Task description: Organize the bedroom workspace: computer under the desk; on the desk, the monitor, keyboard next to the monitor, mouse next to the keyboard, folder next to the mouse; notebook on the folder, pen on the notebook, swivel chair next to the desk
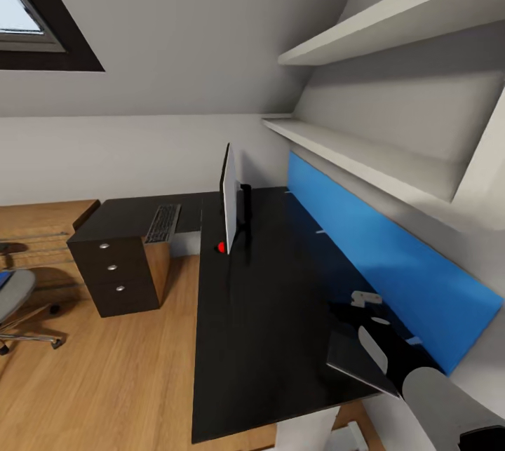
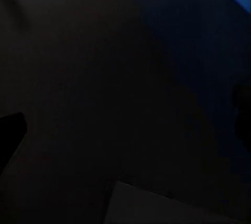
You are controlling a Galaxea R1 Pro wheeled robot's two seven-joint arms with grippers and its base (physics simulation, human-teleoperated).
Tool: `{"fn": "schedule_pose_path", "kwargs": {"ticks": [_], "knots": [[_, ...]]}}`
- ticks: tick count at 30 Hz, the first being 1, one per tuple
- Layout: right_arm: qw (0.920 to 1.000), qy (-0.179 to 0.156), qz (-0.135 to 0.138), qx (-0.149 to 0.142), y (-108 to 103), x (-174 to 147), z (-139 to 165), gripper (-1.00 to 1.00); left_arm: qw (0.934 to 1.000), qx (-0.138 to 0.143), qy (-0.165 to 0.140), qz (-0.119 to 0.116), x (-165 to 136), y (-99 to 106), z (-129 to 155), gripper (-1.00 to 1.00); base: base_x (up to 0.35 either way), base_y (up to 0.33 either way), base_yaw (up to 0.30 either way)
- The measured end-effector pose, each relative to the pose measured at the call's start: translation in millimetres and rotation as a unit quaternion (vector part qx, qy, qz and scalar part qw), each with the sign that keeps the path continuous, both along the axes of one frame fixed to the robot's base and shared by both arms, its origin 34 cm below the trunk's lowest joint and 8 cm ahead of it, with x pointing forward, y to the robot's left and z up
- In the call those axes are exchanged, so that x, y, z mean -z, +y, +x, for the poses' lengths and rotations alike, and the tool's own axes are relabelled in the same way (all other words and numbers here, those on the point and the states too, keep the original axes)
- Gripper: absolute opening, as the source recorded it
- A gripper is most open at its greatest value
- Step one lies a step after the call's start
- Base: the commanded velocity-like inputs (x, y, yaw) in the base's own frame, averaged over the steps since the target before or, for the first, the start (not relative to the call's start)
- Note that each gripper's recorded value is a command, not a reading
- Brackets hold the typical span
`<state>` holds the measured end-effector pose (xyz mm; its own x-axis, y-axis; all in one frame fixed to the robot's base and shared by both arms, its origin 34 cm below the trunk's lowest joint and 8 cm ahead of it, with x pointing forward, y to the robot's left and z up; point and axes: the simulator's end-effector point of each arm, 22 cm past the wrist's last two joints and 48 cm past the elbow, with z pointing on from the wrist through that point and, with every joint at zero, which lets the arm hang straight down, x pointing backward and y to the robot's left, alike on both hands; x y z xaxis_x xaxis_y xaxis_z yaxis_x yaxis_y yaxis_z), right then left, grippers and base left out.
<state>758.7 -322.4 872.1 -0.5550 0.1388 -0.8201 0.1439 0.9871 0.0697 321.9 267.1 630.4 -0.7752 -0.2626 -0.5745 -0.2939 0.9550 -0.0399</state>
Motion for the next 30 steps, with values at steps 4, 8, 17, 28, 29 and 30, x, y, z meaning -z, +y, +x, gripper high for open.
{"fn": "schedule_pose_path", "kwargs": {"ticks": [4, 8, 17, 28, 29, 30], "knots": [[1.0, 0.001, 0.0, 0.002, -1.4, 0.2, -0.3, 1.0, 0.9999, -0.001, -0.013, -0.001, -5.6, -0.8, 11.5, 1.0, 0.009, 0.008, 0.0], [1.0, 0.002, -0.001, 0.005, -4.1, 1.2, -0.2, 1.0, 0.9997, -0.002, -0.022, -0.002, -8.6, -2.3, 19.8, 1.0, 0.003, 0.003, 0.0], [0.9997, 0.016, -0.009, 0.018, -21.6, 14.2, -2.7, 1.0, 0.9996, -0.003, -0.027, -0.003, -1.5, -2.8, 26.8, 1.0, 0.0, 0.0, 0.0], [0.9994, 0.019, -0.004, 0.028, -28.8, 26.8, -1.4, 1.0, 0.9996, -0.003, -0.028, -0.004, 10.8, -3.3, 29.9, 1.0, 0.0, 0.0, 0.0], [0.9994, 0.019, -0.003, 0.029, -29.2, 27.9, -1.2, 1.0, 0.9996, -0.003, -0.028, -0.004, 12.0, -3.3, 30.0, 1.0, 0.0, 0.0, 0.0], [0.9994, 0.019, -0.003, 0.029, -29.4, 29.0, -1.0, 1.0, 0.9996, -0.003, -0.028, -0.004, 13.1, -3.3, 30.5, 1.0, 0.0, 0.0, 0.0]]}}
